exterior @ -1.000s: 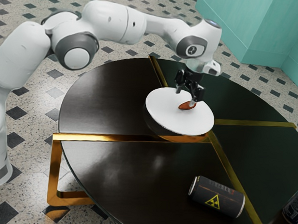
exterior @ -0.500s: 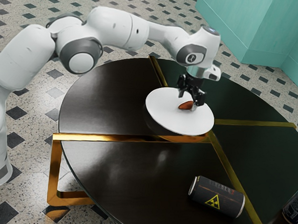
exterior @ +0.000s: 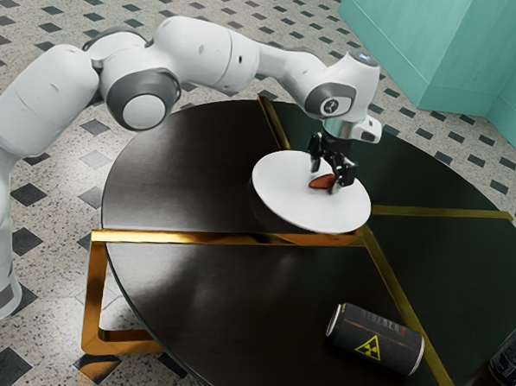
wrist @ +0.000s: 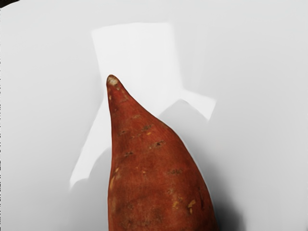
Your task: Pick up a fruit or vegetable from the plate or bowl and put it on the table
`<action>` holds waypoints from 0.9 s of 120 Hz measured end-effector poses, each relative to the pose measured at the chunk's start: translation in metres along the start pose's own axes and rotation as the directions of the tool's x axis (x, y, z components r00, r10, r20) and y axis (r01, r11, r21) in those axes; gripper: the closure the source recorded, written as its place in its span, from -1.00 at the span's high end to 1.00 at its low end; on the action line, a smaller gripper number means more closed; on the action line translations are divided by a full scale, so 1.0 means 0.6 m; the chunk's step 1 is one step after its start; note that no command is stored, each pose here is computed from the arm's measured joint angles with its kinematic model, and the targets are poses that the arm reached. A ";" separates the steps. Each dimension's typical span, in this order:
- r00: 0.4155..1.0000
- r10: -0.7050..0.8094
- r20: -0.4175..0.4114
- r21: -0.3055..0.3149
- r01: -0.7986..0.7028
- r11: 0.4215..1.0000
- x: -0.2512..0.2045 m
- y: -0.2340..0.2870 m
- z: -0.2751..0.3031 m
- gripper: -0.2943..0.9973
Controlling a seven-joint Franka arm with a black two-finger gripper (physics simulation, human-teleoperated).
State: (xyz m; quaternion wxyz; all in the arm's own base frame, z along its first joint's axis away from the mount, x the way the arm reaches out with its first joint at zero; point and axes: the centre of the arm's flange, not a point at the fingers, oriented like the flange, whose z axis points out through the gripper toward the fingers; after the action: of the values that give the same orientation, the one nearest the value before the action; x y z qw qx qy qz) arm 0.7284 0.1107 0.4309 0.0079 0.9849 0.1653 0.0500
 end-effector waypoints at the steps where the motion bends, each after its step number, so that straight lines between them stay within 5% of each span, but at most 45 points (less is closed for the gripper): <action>1: 1.000 0.000 0.000 0.000 0.000 1.000 0.000 0.000 0.000 0.44; 36: 1.000 -0.003 -0.005 -0.003 0.003 1.000 0.000 -0.001 -0.008 -0.18; 84: 1.000 -0.021 -0.021 -0.013 0.021 1.000 -0.010 0.009 -0.076 -0.23; 108: 0.998 0.052 -0.019 -0.044 -0.053 0.998 -0.047 0.102 -0.131 -0.23</action>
State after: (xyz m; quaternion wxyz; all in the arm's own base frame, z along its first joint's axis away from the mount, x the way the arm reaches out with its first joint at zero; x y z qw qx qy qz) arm 0.7137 0.0437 0.5085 0.0272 0.9881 0.1381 0.0625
